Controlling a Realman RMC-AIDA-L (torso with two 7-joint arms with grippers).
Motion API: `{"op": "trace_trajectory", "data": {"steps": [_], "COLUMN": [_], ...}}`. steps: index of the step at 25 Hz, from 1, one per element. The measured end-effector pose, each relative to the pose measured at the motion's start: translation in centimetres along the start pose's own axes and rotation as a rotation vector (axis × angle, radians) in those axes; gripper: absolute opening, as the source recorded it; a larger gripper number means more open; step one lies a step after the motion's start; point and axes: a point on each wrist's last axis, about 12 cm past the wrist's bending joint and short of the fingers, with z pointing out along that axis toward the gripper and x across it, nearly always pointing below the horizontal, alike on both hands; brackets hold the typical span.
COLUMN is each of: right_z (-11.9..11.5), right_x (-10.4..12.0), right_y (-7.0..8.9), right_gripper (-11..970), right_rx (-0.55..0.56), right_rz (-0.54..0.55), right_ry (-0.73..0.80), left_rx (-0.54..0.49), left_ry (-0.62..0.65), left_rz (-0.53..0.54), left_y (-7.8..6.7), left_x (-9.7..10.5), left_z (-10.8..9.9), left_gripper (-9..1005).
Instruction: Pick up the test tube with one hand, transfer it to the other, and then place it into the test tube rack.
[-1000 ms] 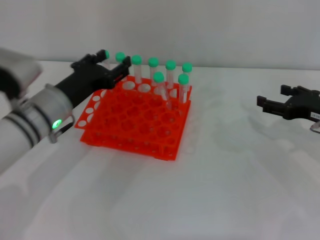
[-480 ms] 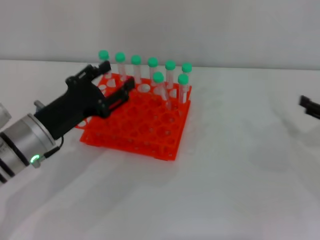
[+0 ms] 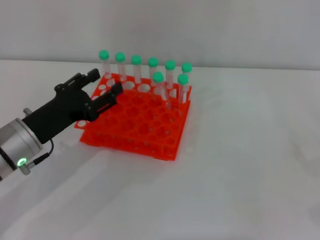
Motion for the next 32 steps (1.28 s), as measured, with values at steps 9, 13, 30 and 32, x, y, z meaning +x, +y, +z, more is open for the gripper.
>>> {"op": "trace_trajectory", "data": {"steps": [9,13,30,32], "right_z": [-4.3,-5.5,-5.9,-5.9], "right_x": [0.5,0.8,-0.7,-0.8], "right_y": [-0.9,-1.0,-2.3,-2.4], "right_gripper": [854,854,854,854], "right_rx": [0.093,0.123,0.237,0.247], "right_rz": [-0.021,-0.061,-0.093,-0.117], "right_ry": [-0.015,-0.012,-0.138,-0.142], "left_rx": [-0.083,-0.094,-0.157,-0.163], "left_ry": [-0.124,-0.124,-0.271,-0.262], "left_rz": [-0.037,-0.029,-0.033,-0.03], "left_y": [-0.5,-0.9,-0.9,-1.0], "left_x": [0.3,1.0,0.9,1.1], "left_z": [-2.0,-2.1,-2.6,-2.6], "left_gripper": [745,745,745,745]}}
